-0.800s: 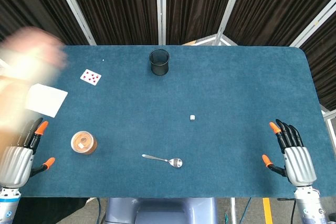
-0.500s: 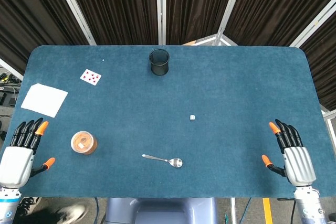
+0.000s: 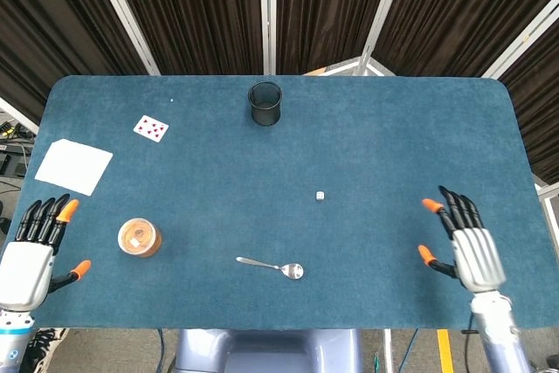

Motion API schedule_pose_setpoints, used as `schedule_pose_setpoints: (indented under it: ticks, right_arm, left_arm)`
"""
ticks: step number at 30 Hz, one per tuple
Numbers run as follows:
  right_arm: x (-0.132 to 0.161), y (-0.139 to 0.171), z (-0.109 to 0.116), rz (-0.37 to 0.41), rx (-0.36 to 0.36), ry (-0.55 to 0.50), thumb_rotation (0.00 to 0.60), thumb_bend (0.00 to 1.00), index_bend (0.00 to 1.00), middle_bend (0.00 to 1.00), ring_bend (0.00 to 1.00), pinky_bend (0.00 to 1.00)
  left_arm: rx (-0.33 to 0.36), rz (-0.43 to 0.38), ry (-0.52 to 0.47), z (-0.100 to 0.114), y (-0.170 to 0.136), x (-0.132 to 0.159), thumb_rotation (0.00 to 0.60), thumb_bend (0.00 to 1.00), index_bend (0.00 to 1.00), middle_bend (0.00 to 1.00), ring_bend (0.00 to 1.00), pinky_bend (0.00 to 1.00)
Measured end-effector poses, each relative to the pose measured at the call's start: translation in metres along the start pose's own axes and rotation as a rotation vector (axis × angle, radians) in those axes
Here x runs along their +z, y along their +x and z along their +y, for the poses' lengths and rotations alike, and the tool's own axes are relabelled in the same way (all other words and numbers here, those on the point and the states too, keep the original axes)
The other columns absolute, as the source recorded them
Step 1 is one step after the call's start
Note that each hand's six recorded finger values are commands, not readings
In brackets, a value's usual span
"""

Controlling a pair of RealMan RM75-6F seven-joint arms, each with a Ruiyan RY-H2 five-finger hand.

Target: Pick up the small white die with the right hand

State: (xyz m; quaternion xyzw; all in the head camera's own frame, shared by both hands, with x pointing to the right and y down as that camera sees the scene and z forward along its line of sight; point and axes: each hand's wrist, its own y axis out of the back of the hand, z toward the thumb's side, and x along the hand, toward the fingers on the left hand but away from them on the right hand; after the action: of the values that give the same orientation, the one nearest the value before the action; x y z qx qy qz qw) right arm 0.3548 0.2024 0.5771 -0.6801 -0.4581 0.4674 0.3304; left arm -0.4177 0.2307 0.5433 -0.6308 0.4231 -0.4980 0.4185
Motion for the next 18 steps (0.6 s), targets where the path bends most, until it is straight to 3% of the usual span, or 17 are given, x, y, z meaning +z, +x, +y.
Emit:
schedule_pose_setpoints:
  ticks: [6, 18]
  right_arm:
    - [0.025, -0.037, -0.023, 0.013, 0.082, -0.025, 0.600, 0.22, 0.32, 0.05, 0.00, 0.00]
    - [0.077, -0.108, -0.093, -0.028, 0.255, -0.080, 0.600, 0.16, 0.35, 0.06, 0.00, 0.00]
  left_arm:
    - [0.007, 0.005, -0.005, 0.002, 0.004, -0.001, 0.600, 0.00, 0.00, 0.00, 0.00, 0.00]
    - [-0.008, 0.027, -0.026, -0.001, 0.009, -0.010, 0.600, 0.00, 0.00, 0.00, 0.00, 0.00]
